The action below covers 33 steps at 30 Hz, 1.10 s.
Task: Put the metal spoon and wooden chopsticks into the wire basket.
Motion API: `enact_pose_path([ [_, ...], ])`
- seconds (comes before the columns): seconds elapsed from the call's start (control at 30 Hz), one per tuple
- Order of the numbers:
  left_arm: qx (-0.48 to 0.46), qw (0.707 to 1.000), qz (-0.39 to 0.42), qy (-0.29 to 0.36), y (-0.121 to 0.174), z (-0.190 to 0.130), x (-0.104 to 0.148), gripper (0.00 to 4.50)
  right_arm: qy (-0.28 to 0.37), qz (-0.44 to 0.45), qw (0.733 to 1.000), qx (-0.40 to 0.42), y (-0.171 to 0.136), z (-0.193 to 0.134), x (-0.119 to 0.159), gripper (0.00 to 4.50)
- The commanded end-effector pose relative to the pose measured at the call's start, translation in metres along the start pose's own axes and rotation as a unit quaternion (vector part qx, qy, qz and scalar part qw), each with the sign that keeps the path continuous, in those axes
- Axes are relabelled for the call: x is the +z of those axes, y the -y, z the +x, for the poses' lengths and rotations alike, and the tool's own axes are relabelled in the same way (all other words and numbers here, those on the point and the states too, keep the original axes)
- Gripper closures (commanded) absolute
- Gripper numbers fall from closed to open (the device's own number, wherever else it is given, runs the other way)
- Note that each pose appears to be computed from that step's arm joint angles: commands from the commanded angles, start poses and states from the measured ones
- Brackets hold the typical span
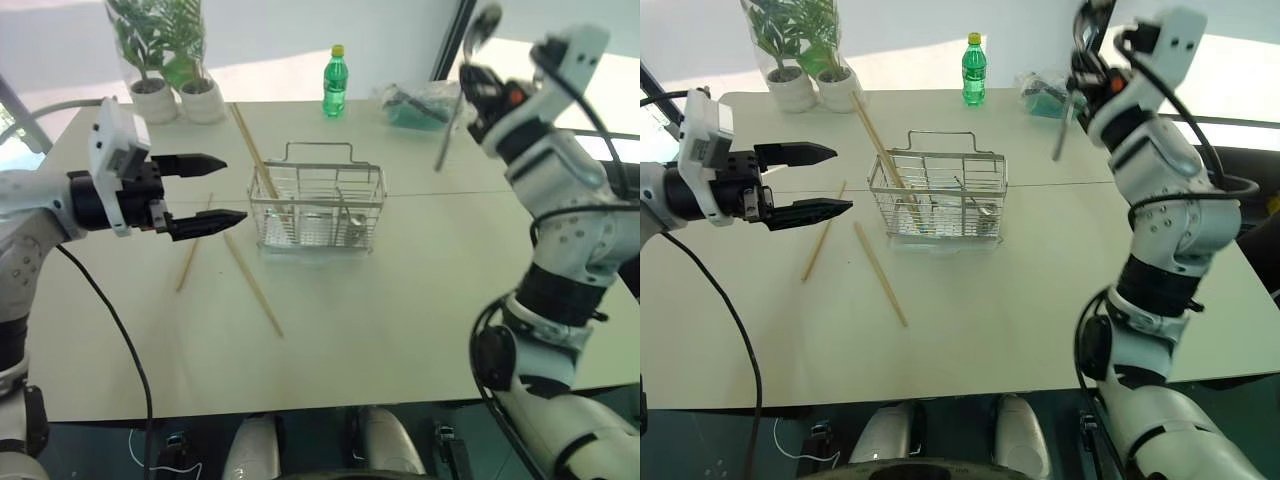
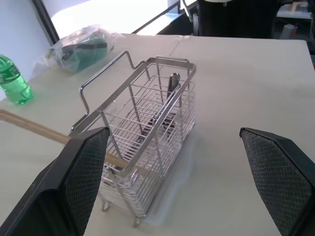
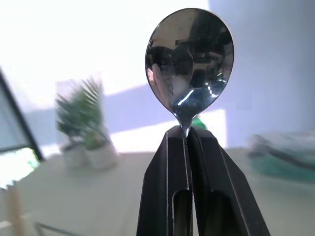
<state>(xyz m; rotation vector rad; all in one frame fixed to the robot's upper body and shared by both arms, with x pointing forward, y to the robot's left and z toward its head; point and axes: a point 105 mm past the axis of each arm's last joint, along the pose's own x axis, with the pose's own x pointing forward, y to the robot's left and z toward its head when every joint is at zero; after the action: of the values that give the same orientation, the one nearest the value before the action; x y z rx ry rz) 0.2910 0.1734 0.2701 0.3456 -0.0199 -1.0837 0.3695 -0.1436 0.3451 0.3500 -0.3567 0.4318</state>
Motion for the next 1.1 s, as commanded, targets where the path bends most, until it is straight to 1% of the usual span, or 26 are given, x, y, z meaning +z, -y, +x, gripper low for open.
enact_pose_path([
  [0.03,0.002,1.0,0.023,0.011,-0.001,0.001,0.011,0.0,0.007,0.017,1.0,0.025,-0.013,0.005,-0.003,4.49],
  [0.2,0.004,1.0,0.026,0.011,-0.001,0.001,0.012,0.0,-0.025,0.011,0.998,0.049,-0.025,0.008,-0.041,4.49],
  [0.3,0.005,1.0,0.028,0.012,-0.001,0.0,0.014,0.0,-0.03,0.007,0.998,0.059,-0.03,0.011,-0.057,4.49],
  [0.43,0.006,0.999,0.03,0.013,0.0,0.0,0.016,0.0,-0.036,-0.008,0.997,0.064,-0.03,0.015,-0.078,4.49],
  [0.5,0.008,0.999,0.03,0.013,-0.001,-0.001,0.017,0.0,-0.046,-0.024,0.997,0.061,-0.024,0.012,-0.094,4.49],
  [0.57,0.012,0.999,0.03,0.013,-0.001,-0.002,0.018,0.0,-0.057,-0.036,0.996,0.055,-0.017,0.007,-0.109,3.82],
  [0.63,0.013,0.999,0.03,0.013,-0.001,-0.003,0.018,0.0,-0.058,-0.044,0.996,0.049,-0.014,0.005,-0.113,3.12],
  [0.7,0.015,0.999,0.031,0.012,-0.001,-0.004,0.018,0.0,-0.051,-0.048,0.997,0.043,-0.013,0.004,-0.111,2.04],
  [0.77,0.016,0.999,0.03,0.012,-0.002,-0.005,0.019,0.0,-0.045,-0.05,0.997,0.039,-0.011,0.003,-0.107,1.14],
  [0.93,0.023,0.999,0.027,0.013,-0.007,-0.005,0.017,0.0,-0.029,-0.056,0.997,0.034,-0.005,0.003,-0.088,1.14],
  [1.03,0.027,0.999,0.024,0.014,-0.009,-0.005,0.016,0.0,-0.016,-0.062,0.997,0.042,-0.001,0.003,-0.068,1.14],
  [1.1,0.035,0.999,0.021,0.014,-0.011,-0.006,0.015,0.0,-0.004,-0.072,0.995,0.066,-0.003,0.003,-0.046,1.14],
])
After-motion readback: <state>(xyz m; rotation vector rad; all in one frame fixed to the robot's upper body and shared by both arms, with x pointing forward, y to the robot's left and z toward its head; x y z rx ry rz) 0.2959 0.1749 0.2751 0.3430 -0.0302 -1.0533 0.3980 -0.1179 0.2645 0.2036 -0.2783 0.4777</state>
